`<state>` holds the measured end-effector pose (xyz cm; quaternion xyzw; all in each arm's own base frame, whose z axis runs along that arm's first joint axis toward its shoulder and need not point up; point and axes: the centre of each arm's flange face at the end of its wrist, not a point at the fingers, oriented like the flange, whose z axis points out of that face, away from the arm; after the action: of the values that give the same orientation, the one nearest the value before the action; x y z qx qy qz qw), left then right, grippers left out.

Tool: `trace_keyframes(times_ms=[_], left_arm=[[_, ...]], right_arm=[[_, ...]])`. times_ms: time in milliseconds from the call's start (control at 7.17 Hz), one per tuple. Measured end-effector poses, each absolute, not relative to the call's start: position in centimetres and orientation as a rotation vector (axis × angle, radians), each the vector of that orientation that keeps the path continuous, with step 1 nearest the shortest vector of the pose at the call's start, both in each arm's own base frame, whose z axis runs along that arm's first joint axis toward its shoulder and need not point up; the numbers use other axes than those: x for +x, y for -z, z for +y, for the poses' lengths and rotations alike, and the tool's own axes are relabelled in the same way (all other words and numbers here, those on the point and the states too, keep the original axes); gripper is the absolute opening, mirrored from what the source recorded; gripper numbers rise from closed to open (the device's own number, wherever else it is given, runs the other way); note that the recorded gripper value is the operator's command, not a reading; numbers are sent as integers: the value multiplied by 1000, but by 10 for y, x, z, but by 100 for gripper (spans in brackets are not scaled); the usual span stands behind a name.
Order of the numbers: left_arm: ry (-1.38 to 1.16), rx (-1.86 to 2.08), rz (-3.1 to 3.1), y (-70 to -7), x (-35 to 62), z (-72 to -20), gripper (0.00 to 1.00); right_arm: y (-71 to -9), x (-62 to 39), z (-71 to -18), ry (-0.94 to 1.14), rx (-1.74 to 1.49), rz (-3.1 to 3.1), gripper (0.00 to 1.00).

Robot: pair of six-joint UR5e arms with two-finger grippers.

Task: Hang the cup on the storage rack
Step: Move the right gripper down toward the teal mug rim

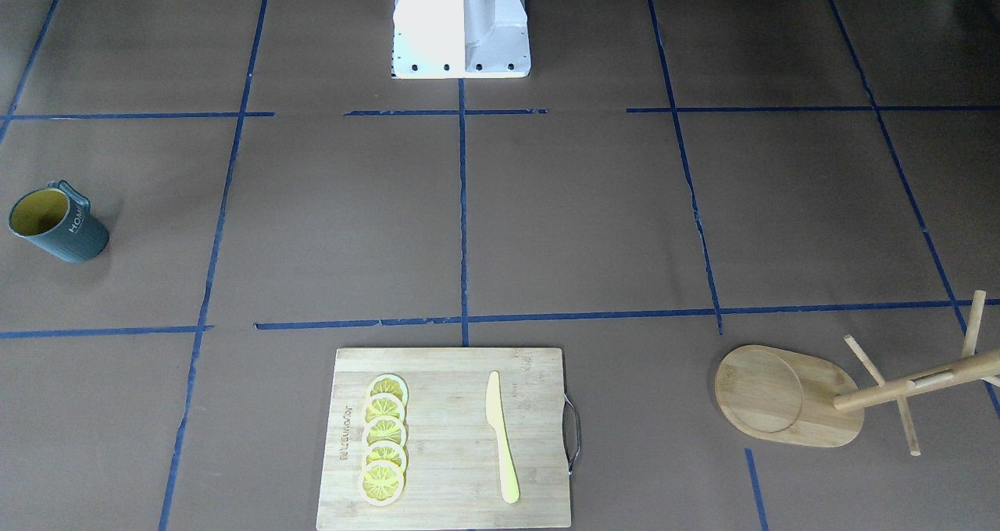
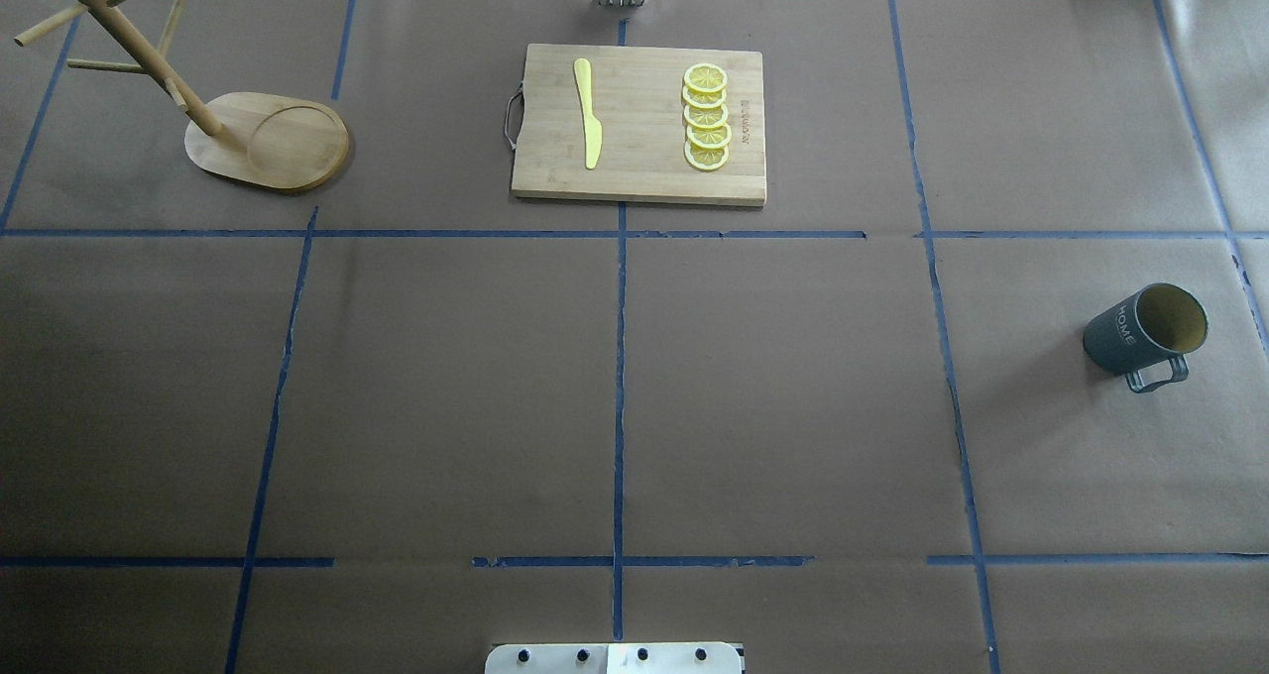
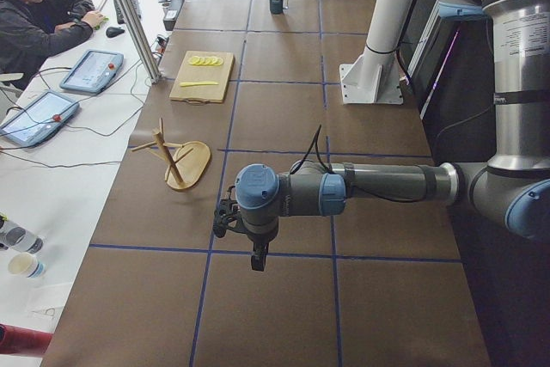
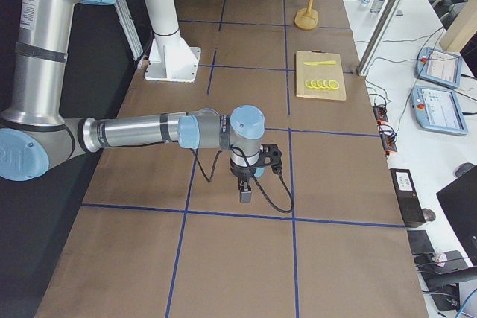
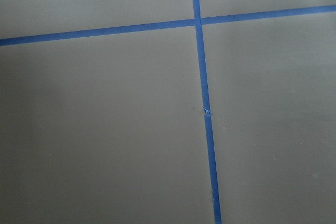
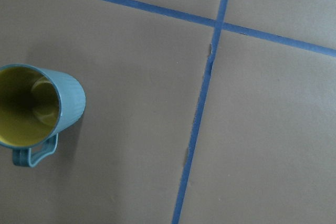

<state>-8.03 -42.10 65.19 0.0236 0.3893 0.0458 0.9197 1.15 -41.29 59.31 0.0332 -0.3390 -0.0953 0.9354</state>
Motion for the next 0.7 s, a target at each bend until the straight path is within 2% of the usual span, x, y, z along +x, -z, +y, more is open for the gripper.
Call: trace_keyframes(times_ms=[697], left_arm=[[-94,45,806,-653,-79,-421,100]], right_arm=[[-583,-106,-442,44,118,-810,100]])
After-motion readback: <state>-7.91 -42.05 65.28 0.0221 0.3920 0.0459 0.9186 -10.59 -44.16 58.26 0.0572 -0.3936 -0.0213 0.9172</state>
